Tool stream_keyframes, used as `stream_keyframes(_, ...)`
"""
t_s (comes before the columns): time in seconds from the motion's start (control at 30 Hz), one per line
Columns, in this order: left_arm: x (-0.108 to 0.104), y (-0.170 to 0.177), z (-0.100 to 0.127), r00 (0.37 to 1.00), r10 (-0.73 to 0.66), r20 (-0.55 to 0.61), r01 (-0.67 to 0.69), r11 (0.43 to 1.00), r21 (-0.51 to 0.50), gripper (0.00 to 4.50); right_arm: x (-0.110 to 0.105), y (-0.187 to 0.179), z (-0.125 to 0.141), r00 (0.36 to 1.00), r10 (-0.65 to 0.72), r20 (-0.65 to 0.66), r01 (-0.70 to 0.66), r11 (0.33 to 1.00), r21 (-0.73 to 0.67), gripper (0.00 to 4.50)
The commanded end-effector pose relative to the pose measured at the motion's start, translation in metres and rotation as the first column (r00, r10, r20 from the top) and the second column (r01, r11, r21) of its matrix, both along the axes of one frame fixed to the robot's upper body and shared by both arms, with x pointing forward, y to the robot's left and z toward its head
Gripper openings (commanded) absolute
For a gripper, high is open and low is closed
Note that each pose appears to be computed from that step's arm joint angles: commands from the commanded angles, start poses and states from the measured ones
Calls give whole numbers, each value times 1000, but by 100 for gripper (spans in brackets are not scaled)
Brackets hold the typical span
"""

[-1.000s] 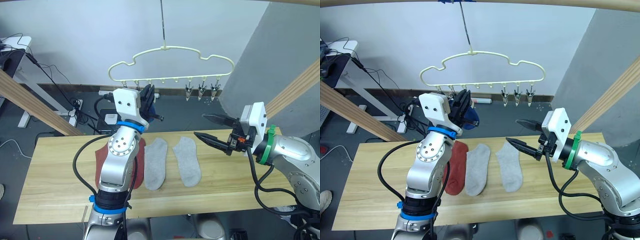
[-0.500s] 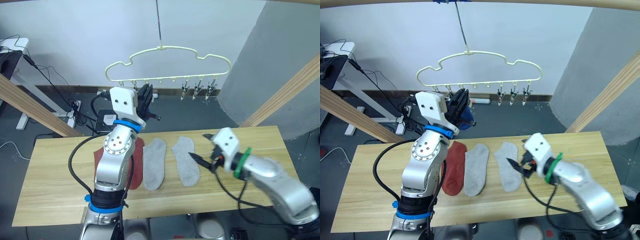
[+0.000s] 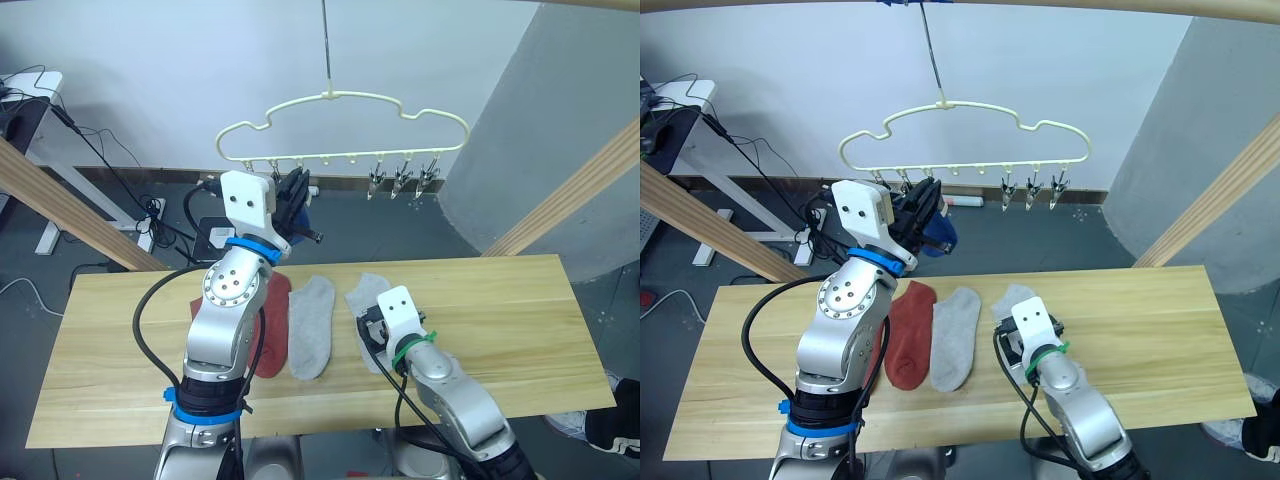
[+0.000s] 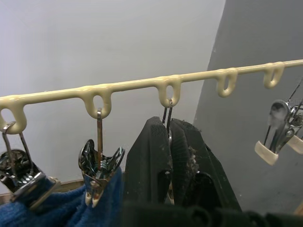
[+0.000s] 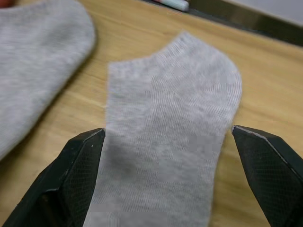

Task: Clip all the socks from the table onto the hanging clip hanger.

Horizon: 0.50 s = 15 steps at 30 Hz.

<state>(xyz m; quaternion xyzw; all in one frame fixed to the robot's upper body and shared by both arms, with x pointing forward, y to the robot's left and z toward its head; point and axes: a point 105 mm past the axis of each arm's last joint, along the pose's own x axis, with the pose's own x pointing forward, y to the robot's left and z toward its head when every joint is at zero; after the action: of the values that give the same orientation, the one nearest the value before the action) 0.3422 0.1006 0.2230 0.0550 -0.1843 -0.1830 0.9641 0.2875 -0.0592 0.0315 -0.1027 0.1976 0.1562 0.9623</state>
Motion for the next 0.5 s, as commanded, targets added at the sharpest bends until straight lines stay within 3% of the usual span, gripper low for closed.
stream_keyframes(0.03,-8,0,16,998,-16,58,16,1000,-10,0,2,3,-6,999,-38,-9,38,999,37,446)
stream_keyframes(0.17,-9,-1,16,998,-32,55,33,999,-15,0,0,7,-25,997,-39,-67,40,999,25,446)
stream_keyframes(0.27,-10,-2,16,998,-41,51,42,999,-17,0,-3,7,-34,995,-36,-93,37,999,13,389)
stream_keyframes(0.5,-11,-2,17,996,-80,43,81,996,-23,0,-8,-3,-47,987,-74,-144,78,997,23,154)
